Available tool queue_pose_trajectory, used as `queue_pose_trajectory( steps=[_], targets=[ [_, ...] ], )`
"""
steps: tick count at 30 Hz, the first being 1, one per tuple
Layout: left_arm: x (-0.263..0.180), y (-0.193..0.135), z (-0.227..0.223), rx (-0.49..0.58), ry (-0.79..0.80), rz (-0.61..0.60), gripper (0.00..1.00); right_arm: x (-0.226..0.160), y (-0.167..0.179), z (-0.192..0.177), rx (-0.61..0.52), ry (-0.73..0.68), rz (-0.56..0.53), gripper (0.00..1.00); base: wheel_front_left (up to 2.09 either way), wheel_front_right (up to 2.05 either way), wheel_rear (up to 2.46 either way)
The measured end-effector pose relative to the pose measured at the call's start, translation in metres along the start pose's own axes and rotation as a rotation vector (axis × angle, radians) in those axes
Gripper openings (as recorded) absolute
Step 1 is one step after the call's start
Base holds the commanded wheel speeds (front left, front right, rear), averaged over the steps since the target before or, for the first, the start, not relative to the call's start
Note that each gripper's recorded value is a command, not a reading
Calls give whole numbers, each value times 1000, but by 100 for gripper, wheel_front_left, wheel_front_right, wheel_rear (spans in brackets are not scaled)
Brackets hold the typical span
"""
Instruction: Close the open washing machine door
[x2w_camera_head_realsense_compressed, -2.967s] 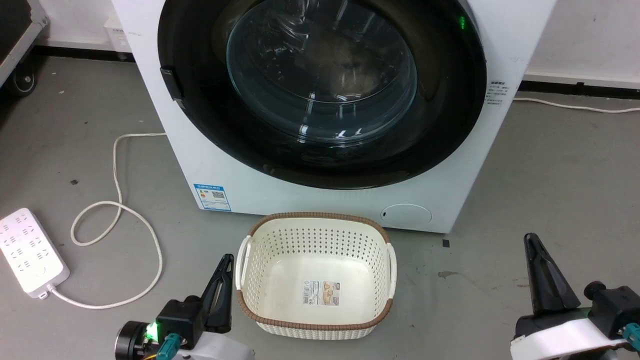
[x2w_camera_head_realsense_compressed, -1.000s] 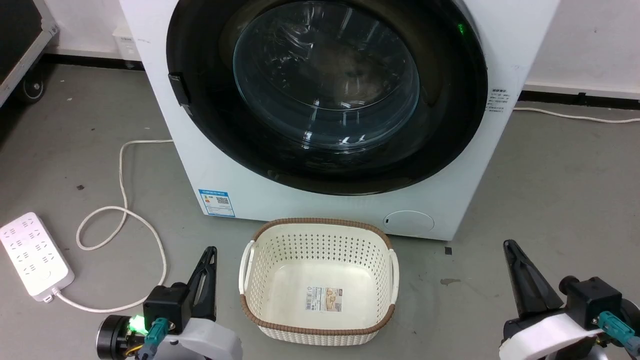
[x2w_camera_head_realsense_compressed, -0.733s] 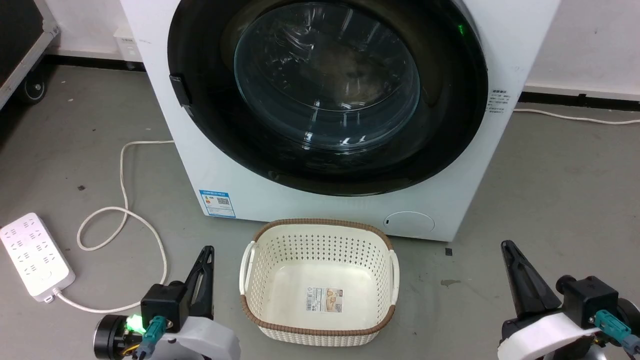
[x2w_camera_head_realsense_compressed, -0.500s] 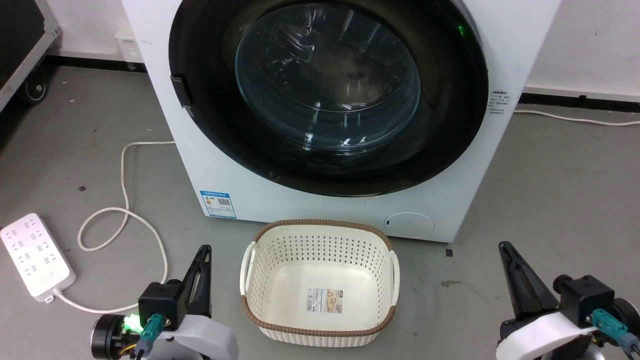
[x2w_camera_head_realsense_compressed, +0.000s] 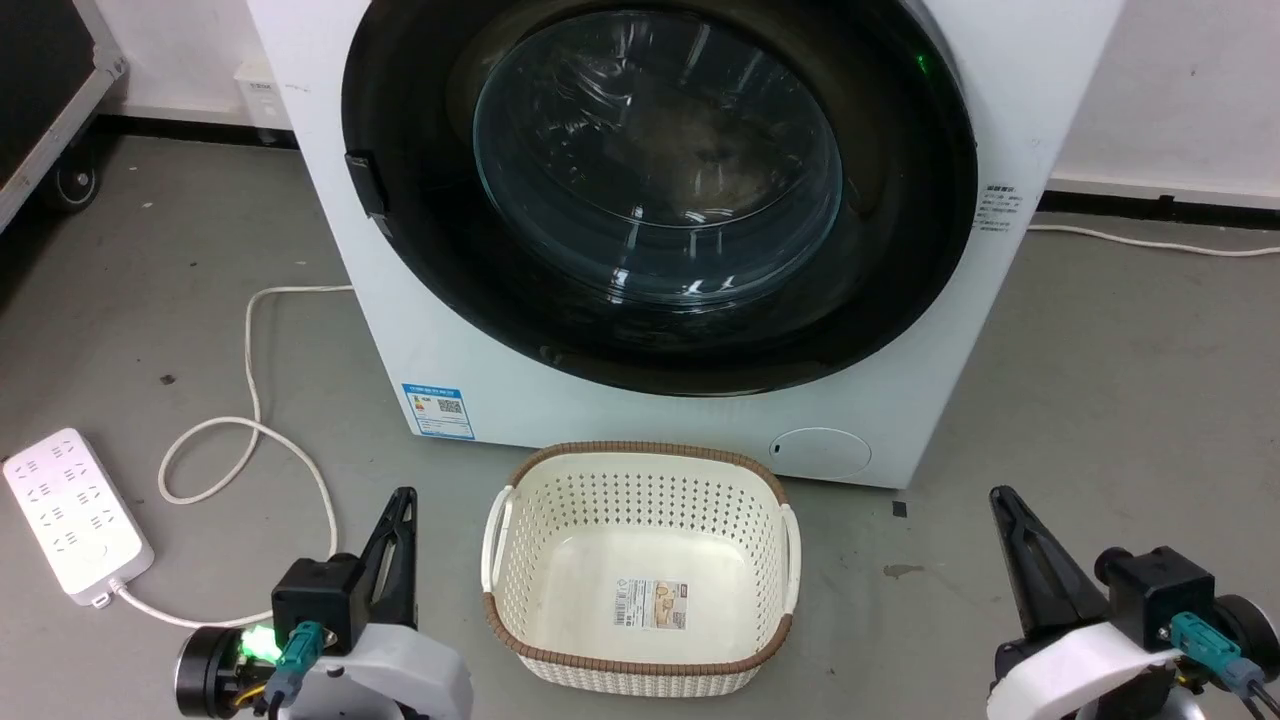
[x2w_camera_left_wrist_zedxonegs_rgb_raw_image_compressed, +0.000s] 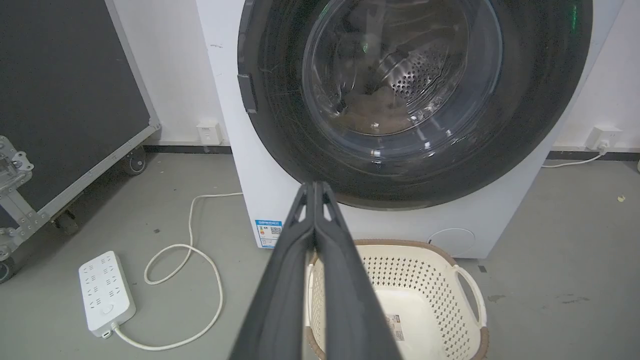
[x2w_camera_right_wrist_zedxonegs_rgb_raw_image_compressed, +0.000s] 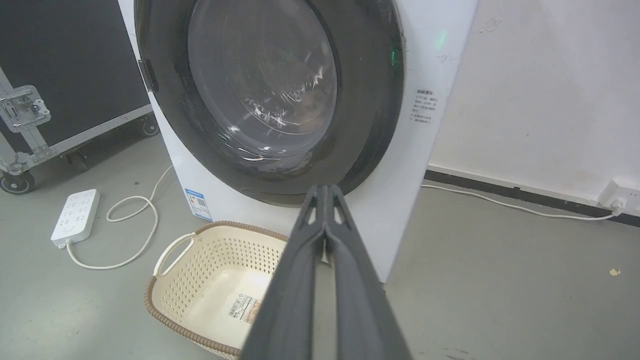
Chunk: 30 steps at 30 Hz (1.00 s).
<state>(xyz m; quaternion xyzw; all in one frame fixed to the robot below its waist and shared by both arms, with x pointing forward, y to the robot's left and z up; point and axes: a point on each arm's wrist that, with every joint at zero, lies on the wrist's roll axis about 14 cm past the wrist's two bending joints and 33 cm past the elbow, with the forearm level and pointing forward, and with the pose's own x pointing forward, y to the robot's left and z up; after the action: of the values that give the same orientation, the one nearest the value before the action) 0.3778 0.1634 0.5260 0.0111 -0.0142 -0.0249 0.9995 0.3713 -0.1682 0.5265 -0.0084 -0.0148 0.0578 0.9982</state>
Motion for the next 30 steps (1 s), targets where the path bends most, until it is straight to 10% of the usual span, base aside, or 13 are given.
queue_pose_trajectory(
  steps=[30],
  targets=[
    [-2, 13, 5, 24, 21, 42, 0, 1, 7, -2, -29, 41, 16, 0, 0, 0, 0]
  ],
)
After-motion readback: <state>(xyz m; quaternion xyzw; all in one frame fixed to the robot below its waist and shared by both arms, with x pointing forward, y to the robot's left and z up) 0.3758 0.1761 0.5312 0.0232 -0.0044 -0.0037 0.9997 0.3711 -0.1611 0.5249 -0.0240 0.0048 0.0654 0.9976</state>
